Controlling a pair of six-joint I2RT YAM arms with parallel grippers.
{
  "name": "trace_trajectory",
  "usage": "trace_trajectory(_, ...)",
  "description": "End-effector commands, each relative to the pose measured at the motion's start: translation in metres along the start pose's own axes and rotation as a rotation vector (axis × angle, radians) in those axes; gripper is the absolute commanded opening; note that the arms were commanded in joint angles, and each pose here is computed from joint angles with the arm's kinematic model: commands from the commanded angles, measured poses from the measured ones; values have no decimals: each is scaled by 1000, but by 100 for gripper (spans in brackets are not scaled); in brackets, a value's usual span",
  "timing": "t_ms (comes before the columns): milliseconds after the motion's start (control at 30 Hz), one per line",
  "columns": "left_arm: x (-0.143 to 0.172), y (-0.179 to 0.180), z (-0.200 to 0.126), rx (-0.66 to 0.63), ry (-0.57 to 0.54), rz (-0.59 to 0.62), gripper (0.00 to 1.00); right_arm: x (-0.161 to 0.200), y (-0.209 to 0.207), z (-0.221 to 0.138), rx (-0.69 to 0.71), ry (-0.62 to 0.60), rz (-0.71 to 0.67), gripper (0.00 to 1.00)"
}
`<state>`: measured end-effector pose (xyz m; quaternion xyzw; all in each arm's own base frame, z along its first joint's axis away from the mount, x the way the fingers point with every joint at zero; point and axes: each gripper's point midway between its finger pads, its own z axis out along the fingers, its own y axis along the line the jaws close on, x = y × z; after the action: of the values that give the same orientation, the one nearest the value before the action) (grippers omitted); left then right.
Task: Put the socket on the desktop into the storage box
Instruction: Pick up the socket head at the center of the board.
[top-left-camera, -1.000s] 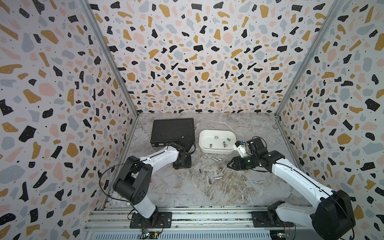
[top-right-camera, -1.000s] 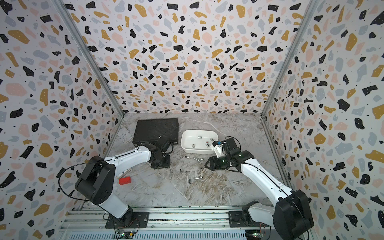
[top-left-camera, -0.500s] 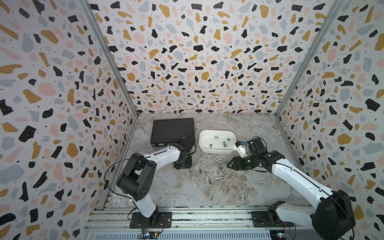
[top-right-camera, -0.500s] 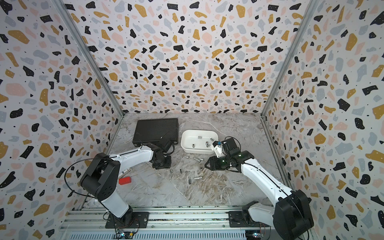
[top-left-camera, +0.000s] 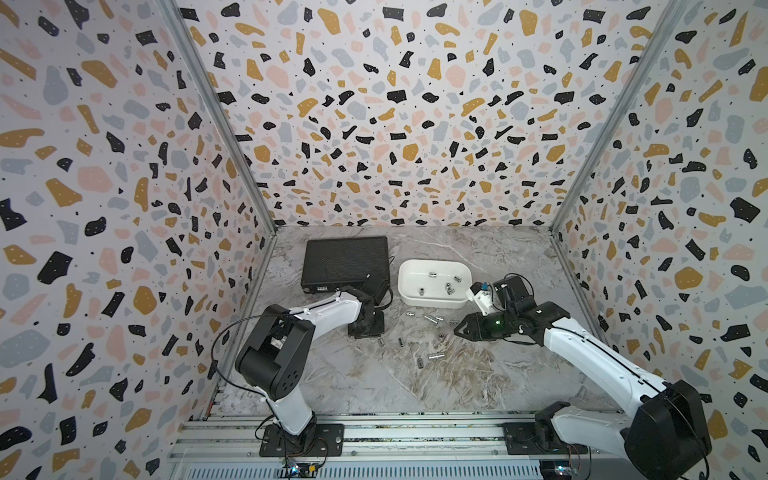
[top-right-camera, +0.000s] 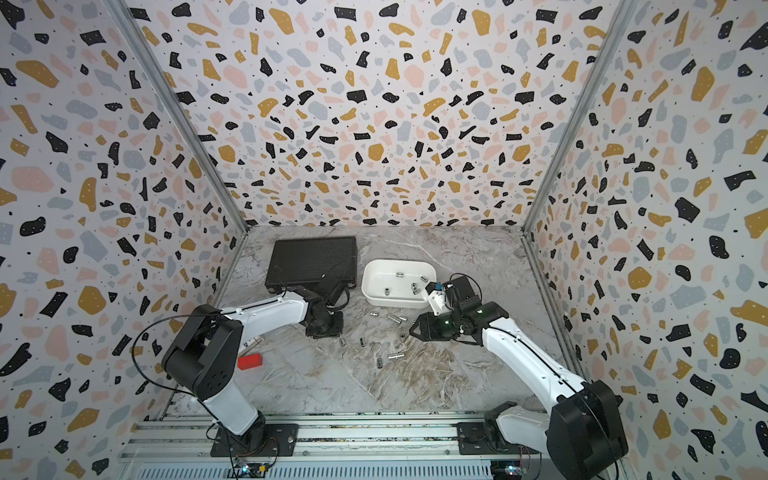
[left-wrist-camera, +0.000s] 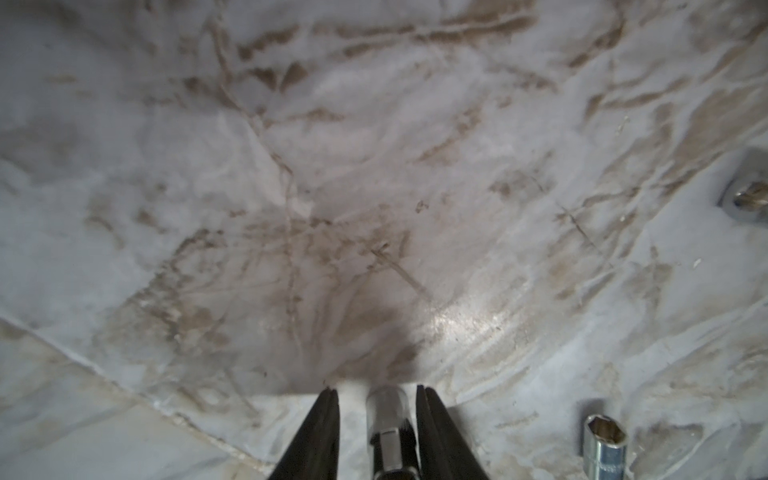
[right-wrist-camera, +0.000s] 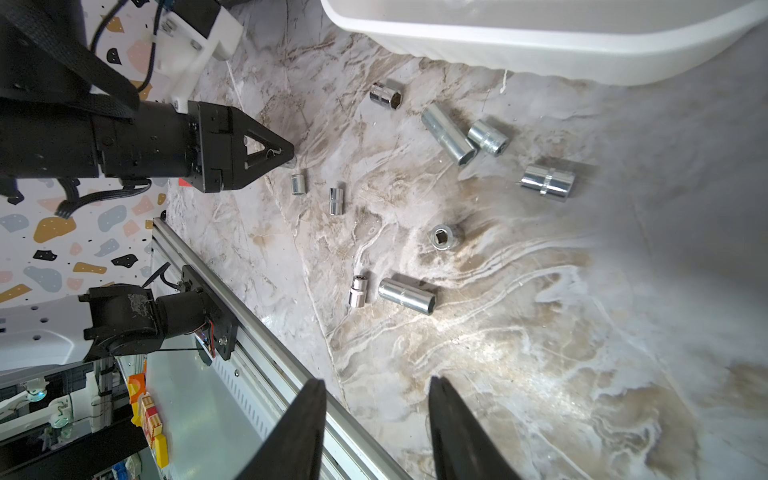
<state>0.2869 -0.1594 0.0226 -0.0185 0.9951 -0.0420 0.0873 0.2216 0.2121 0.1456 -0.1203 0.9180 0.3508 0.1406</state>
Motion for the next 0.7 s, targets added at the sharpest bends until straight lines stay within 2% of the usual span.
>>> trace_trajectory(0,4,4,6,-8,13,-4,32,-1,7,-6,-16,-24,-15,46)
trace_trajectory(100,6,5,7,-9,18,-5,27,-1,7,-6,-16,-24,-13,46)
trace_trajectory(233,5,7,4,-13,8,-6,13,-2,7,-6,-18,-27,-15,46)
trace_trajectory(333,4,7,3,-16,4,-5,8,-2,7,-5,-18,-25,-13,46)
trace_trajectory(667,-8,1,-20,13,-45,-2,5,-5,10,-6,-28,-26,-12,46)
